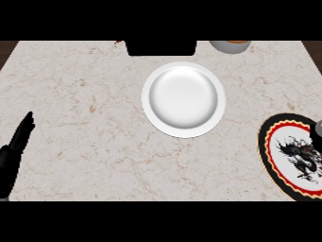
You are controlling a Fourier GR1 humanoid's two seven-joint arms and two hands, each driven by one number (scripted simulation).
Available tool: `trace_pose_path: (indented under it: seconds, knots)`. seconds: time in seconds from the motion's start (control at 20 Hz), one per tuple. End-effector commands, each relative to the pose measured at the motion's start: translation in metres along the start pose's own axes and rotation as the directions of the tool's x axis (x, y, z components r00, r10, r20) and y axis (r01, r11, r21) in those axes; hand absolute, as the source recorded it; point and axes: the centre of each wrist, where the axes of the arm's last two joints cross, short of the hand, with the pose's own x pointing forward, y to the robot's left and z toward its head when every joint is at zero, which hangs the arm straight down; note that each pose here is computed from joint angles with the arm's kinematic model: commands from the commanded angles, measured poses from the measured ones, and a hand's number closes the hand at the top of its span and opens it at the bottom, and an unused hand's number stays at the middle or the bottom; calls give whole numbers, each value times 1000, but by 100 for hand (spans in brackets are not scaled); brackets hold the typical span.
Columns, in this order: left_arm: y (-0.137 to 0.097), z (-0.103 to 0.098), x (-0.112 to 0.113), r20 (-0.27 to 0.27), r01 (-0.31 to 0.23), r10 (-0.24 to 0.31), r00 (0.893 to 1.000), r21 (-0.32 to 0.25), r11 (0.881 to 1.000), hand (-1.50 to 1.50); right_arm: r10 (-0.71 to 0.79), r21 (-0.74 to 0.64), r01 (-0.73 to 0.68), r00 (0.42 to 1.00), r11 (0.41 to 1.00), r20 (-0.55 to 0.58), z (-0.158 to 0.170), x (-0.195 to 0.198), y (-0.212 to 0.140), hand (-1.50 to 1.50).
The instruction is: Pick the can from the plate and place it in the plate
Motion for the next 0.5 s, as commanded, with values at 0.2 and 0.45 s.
trace_pose_path:
  seconds: [0.2, 0.45]
  knots:
    - [2, -5, -7, 21, 13, -13, 1000, 5, 1000, 0, -154, -9, 160, 961, 987, 229, 33, 88, -49, 150]
    - [0, -10, 9, 20, 13, -13, 1000, -18, 1000, 0, -201, 53, 193, 944, 980, 260, 26, 154, -38, 150]
